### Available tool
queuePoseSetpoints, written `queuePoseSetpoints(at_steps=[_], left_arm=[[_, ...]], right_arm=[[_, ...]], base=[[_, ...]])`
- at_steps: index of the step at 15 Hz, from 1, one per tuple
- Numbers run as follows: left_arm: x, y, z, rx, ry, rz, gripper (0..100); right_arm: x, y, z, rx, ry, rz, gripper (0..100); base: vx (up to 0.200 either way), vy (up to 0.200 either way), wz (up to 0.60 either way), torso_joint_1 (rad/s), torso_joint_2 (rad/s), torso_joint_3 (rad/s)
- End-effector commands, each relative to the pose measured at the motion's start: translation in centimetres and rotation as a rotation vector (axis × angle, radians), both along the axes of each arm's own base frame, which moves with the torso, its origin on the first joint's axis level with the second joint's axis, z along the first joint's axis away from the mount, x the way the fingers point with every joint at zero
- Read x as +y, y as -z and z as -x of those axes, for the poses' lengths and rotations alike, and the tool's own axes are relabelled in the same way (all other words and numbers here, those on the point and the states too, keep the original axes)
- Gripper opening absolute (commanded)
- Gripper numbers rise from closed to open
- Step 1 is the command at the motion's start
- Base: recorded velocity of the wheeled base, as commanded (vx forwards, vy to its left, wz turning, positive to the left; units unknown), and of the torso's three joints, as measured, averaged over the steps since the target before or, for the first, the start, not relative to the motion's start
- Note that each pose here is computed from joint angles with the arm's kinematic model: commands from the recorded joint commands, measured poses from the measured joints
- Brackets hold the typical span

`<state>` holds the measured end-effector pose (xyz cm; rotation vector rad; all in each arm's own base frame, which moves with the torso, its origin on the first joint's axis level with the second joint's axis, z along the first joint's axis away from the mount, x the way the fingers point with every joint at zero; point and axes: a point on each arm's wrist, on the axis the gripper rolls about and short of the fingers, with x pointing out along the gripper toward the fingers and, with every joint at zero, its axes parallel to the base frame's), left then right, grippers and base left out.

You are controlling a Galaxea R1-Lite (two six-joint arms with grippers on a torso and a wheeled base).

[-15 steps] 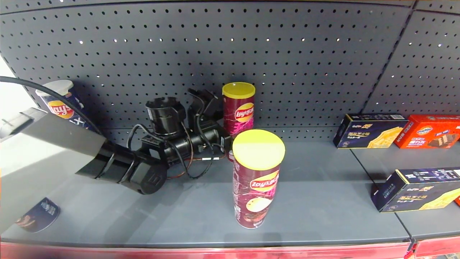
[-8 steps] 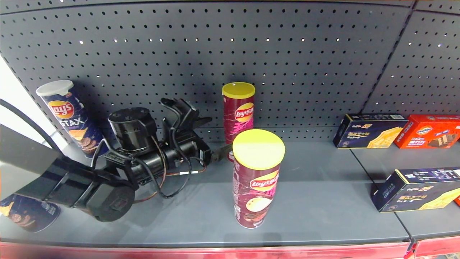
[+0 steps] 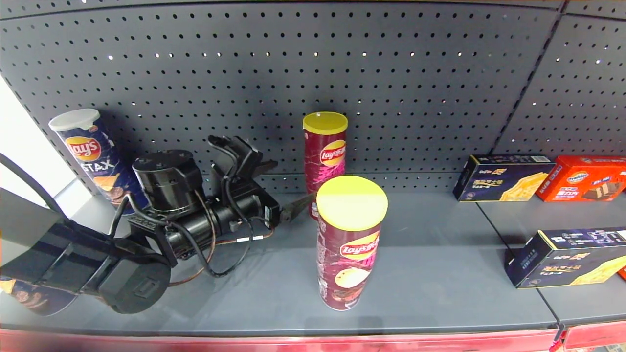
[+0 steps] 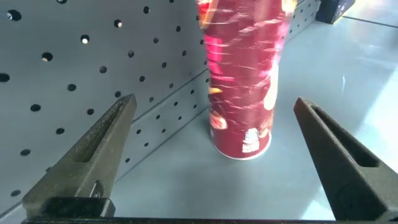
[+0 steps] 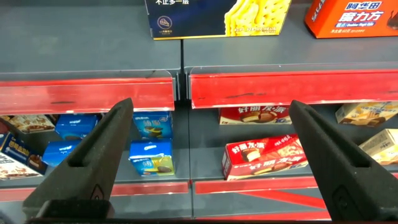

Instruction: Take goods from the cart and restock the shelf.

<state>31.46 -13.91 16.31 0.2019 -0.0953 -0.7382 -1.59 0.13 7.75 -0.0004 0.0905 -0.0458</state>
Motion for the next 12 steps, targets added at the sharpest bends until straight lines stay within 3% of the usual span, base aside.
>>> queuePoseSetpoints(at_steps=[1,7,12], left_arm=[[-0.3,0.5,-0.6,0.005,0.0,-0.006,100],[-1.0,1.4,-1.7,0.022,0.006,-0.015,100],[-1.4,1.8,-3.0,0.031,-0.037,-0.017,100]], right_arm=[[0.0,0.0,0.0,0.002,0.0,0.001,100],[0.0,0.0,0.0,0.002,0.0,0.001,100],[0.0,0.0,0.0,0.002,0.0,0.001,100]], base=[[0.0,0.0,0.0,0.0,0.0,0.0],[0.0,0.0,0.0,0.0,0.0,0.0],[0.0,0.0,0.0,0.0,0.0,0.0]])
